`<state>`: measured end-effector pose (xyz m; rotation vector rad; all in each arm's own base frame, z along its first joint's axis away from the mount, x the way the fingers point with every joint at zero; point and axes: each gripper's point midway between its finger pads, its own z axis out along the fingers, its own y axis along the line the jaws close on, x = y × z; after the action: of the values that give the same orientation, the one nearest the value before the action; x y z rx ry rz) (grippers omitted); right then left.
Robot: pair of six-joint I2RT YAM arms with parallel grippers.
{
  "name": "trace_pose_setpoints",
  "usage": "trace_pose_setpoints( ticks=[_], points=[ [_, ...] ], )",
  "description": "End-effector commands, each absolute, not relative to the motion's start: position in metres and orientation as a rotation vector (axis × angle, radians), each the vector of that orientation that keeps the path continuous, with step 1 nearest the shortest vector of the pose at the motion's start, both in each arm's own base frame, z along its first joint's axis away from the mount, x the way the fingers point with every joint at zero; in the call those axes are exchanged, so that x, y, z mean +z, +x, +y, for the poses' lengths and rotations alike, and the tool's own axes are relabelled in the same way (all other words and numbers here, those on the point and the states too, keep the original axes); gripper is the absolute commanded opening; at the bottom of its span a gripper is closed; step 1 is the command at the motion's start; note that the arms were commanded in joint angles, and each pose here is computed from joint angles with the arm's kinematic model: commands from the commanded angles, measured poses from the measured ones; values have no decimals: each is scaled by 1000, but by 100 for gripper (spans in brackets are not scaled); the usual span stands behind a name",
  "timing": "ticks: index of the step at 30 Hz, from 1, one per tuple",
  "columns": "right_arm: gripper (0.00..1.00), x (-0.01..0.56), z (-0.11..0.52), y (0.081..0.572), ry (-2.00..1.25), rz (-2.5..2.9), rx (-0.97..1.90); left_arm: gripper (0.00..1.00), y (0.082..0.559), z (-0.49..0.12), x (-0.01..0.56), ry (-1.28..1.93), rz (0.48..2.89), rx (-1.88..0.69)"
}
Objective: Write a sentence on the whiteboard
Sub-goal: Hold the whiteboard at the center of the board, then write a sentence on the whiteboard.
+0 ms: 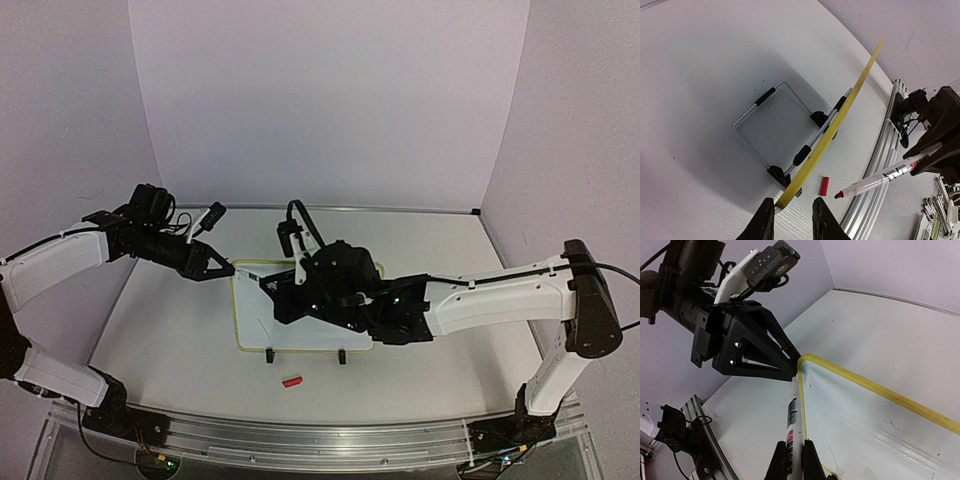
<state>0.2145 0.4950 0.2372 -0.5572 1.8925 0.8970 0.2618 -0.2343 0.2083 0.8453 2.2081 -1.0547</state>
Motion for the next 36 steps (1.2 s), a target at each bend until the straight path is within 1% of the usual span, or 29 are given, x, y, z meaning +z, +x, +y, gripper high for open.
trace_pose_setpoints(
  ticks=[1, 22, 36],
  points=[
    [0, 247, 501, 221, -519, 1874, 888, 23, 264, -236, 208, 876, 2198, -1017],
    [0, 238, 506, 229, -505, 1890, 838, 10, 267, -235, 198, 878, 2229, -937],
    [0, 232, 511, 232, -509, 1909, 811, 6, 268, -234, 197, 881, 2233, -914]
  ],
)
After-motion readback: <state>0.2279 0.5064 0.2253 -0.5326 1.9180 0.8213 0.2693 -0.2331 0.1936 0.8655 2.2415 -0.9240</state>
